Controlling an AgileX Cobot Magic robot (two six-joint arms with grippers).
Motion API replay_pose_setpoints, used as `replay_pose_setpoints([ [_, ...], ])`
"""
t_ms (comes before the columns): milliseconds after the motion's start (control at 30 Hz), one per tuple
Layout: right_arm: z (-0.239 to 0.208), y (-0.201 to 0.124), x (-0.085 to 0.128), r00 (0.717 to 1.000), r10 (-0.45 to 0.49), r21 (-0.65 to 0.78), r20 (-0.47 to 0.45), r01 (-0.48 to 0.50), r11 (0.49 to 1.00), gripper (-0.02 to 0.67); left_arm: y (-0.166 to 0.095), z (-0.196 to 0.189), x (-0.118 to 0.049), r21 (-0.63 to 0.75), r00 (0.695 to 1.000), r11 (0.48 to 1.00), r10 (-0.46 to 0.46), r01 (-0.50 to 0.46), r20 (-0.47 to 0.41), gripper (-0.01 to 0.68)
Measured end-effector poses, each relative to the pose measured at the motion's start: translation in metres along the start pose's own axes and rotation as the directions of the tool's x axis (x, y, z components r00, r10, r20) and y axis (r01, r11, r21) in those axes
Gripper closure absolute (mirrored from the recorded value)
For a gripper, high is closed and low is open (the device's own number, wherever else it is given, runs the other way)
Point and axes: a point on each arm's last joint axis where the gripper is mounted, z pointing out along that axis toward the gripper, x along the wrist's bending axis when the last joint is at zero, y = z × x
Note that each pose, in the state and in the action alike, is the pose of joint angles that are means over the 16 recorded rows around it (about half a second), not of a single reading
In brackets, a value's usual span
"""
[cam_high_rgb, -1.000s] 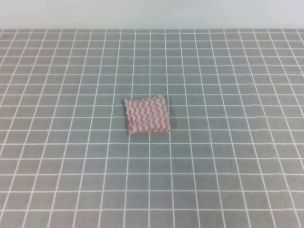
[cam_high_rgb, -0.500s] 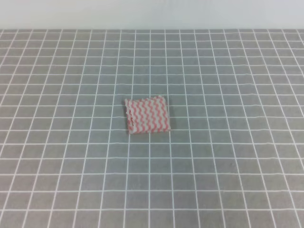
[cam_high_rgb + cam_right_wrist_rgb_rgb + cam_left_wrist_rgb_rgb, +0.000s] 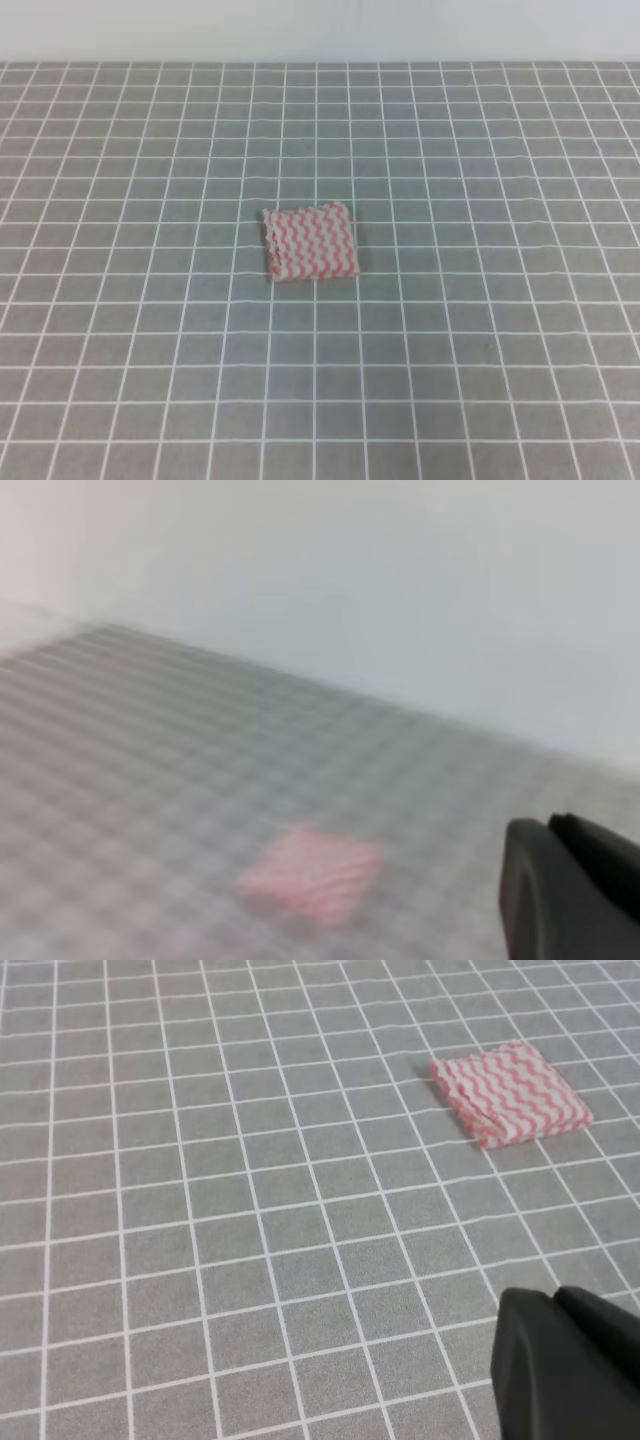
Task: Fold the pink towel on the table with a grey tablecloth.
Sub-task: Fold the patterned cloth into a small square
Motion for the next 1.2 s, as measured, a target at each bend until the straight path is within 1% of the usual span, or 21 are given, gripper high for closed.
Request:
replay_pose_setpoints([
  [100,0.0,-0.011,-0.007,0.994,-0.076,-0.007,0.077,0.076,0.997,0.665,0.0,0.0,0.0,0.001,1.0,1.0,0.001,-0.001,-0.001,0.673],
  [200,-0.002,-0.024,-0.013,0.977,-0.143,-0.012,0.158,0.147,0.989,0.665,0.0,0.0,0.0,0.003,1.0,1.0,0.002,-0.002,-0.003,0.673],
  [300,-0.005,-0.04,-0.019,0.956,-0.183,-0.009,0.229,0.19,0.982,0.665,0.0,0.0,0.0,0.004,1.0,1.0,0.003,-0.003,-0.005,0.673],
  [367,-0.007,-0.05,-0.021,0.948,-0.182,-0.004,0.262,0.19,0.982,0.665,0.0,0.0,0.0,0.005,1.0,1.0,0.004,-0.004,-0.006,0.673],
  [500,-0.01,-0.069,-0.024,0.936,-0.161,0.006,0.314,0.168,0.986,0.665,-0.001,0.0,0.001,0.005,1.0,1.0,0.005,-0.005,-0.007,0.673],
  [633,-0.013,-0.084,-0.026,0.926,-0.148,0.011,0.348,0.154,0.988,0.665,0.0,0.0,0.001,0.007,1.0,1.0,0.006,-0.006,-0.009,0.673],
  [700,-0.014,-0.091,-0.027,0.925,-0.127,0.005,0.359,0.134,0.991,0.665,-0.001,0.0,0.001,0.007,1.0,1.0,0.006,-0.006,-0.009,0.673],
  [867,-0.018,-0.108,-0.026,0.931,-0.05,-0.015,0.361,0.059,0.998,0.665,-0.001,0.0,0.001,0.007,1.0,1.0,0.006,-0.006,-0.009,0.673],
  [1000,-0.021,-0.124,-0.024,0.935,0.001,0.016,0.356,-0.007,1.0,0.665,-0.001,0.0,0.001,0.008,1.0,1.0,0.006,-0.006,-0.009,0.673],
  [1200,-0.026,-0.143,-0.024,0.92,0.078,0.068,0.385,-0.112,0.991,0.665,0.0,0.0,0.001,0.008,1.0,1.0,0.006,-0.006,-0.009,0.673],
])
